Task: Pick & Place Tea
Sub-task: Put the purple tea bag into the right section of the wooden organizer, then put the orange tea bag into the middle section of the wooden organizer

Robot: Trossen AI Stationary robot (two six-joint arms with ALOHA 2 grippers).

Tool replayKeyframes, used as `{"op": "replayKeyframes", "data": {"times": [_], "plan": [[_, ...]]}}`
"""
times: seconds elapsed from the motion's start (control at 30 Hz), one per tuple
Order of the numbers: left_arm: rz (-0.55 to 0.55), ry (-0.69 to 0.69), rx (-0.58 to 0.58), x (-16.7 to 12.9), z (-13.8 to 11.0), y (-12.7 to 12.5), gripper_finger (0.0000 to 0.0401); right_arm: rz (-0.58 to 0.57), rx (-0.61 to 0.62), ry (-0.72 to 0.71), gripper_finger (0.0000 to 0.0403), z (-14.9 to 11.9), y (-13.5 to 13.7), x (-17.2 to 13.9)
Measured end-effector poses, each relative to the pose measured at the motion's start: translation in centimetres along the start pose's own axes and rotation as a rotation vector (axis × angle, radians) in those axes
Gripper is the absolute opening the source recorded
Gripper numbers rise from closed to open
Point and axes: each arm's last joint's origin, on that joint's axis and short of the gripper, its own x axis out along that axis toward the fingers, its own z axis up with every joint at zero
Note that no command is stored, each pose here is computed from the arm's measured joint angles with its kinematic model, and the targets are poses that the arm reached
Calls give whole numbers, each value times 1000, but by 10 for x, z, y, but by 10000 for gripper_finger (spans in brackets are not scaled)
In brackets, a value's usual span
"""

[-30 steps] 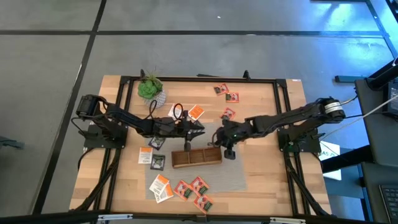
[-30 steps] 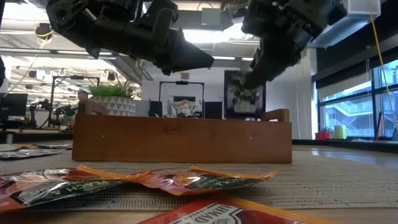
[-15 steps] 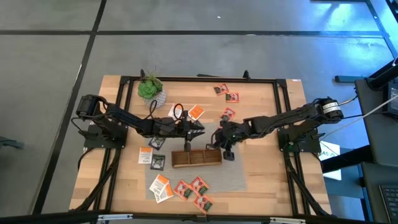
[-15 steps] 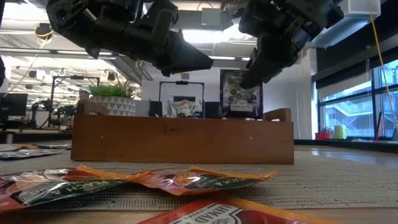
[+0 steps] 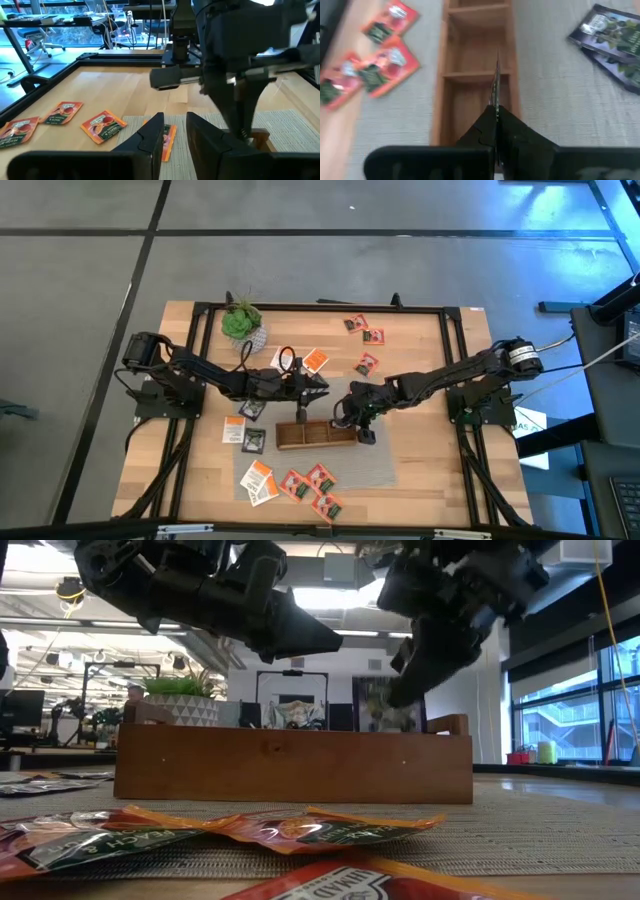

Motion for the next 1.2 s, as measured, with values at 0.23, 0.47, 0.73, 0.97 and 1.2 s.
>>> {"op": "replayKeyframes", "data": {"times": [0.23, 0.47, 0.73, 0.97, 1.2], "plan": [[0, 1, 0, 0, 0, 0, 80, -69, -17, 20, 7, -4, -2, 8], [0, 1, 0, 0, 0, 0, 79, -65, -9, 27, 7, -5, 0, 9], [0, 1, 1, 0, 0, 0, 80, -63, -12, 30, 24, -5, 1, 9], [0, 1, 1, 0, 0, 0, 80, -71, -10, 25, 90, -5, 1, 7], [8, 1, -33, 0, 0, 1, 79, -66, 37, -18, 115, 3, 4, -22]]}}
